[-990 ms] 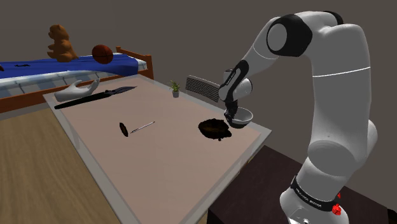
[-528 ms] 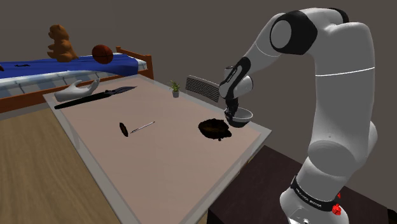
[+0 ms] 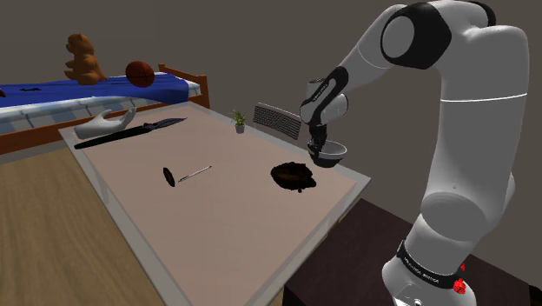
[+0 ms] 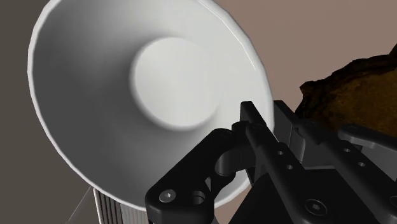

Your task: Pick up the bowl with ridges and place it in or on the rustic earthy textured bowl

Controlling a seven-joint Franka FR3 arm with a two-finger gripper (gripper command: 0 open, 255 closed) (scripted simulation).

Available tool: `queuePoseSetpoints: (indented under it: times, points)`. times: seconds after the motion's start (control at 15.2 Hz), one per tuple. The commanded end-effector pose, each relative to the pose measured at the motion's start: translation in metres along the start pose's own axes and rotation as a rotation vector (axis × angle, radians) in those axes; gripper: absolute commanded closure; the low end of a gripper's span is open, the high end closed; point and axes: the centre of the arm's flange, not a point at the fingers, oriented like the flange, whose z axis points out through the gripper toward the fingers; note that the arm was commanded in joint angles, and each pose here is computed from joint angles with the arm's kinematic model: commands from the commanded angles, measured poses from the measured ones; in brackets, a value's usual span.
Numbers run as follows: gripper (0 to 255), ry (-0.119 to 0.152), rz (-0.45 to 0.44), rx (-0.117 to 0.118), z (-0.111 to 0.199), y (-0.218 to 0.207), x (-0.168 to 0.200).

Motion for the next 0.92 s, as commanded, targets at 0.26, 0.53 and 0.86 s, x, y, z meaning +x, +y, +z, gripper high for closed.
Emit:
queuePoseSetpoints:
  times: [0.26,0.53,0.86]
  points:
    - [255,0.0,0.0,0.0,-0.031,0.004,-0.002]
    - [255,0.0,0.0,0.0,-0.052,0.008,-0.003]
    - [255,0.0,0.0,0.0,-0.078,0.012,-0.005]
